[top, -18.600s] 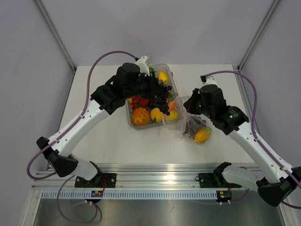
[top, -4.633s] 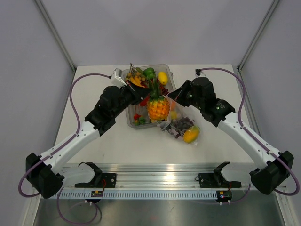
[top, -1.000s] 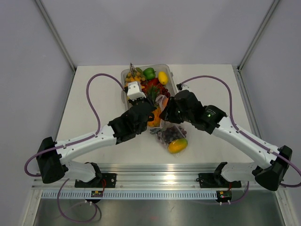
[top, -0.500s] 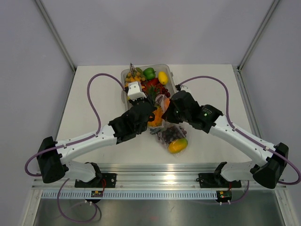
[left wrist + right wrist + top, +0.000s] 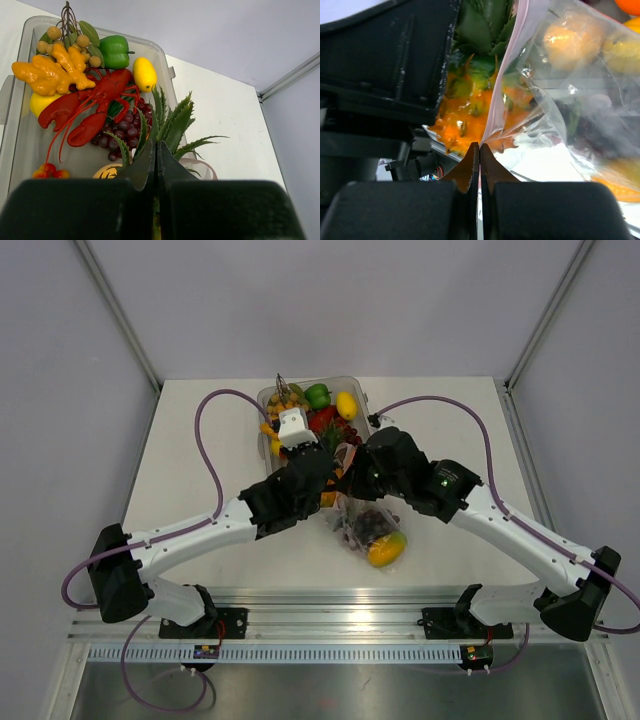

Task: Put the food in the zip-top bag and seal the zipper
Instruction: Place the fake fruit in the zipper food storage bag.

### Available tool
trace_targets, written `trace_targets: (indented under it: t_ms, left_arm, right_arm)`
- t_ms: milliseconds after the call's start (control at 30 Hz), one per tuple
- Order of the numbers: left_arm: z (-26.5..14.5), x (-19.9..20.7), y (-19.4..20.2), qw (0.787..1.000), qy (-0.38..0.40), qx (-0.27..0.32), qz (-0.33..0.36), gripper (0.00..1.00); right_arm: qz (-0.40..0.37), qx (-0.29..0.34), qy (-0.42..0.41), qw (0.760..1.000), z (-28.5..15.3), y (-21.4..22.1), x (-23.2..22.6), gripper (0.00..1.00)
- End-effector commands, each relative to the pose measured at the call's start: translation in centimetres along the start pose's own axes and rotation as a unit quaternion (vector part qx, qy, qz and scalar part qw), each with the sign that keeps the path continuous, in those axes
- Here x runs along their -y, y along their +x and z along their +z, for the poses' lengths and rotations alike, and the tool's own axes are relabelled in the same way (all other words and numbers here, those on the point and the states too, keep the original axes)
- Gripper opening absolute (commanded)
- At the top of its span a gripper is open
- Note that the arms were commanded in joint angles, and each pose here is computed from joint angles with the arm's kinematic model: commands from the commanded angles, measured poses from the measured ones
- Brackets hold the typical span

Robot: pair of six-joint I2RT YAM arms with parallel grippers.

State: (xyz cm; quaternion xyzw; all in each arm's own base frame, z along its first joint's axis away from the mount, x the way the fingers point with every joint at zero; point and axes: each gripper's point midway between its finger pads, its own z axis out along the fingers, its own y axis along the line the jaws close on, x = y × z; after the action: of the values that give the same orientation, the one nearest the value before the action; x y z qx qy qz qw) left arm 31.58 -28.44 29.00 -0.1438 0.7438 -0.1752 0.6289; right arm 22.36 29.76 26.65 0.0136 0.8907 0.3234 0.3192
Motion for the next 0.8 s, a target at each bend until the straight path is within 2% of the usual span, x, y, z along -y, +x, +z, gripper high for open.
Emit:
trace_targets:
  t_ms: [0,267,433,600,767]
  left_arm:
    - [0.1,0.6,-2.7,0.998,-0.008,0.034,-0.048,0.00]
    - [0.3,-0.3,-3.4,0.997,-0.021,0.045,-0.052,0.00]
    - [0.5,-0.7,-4.8,0.995,-0.029,0.056,-0.073,0.00]
    - [0.1,0.1,-6.4,0.991,-0.021,0.050,-0.122,0.00]
    - [-0.8,-1.3,-6.7,0.985,-0.038,0.029,-0.167,0.00]
  right_arm:
    - [0.008,0.037,-0.052,0.998,-2.6,-2.3,-3.1,0.00]
    - [0.015,0.041,-0.037,0.998,-2.6,-2.3,-2.3,0.00]
    - [0.027,0.040,-0.057,0.997,-2.7,-2.1,-2.9,0.00]
    - [0.038,0.014,-0.070,0.997,-0.6,-0.9,-3.5,0.00]
    - [0.041,0.021,-0.079,0.996,-0.2,-1.3,-4.0,0.00]
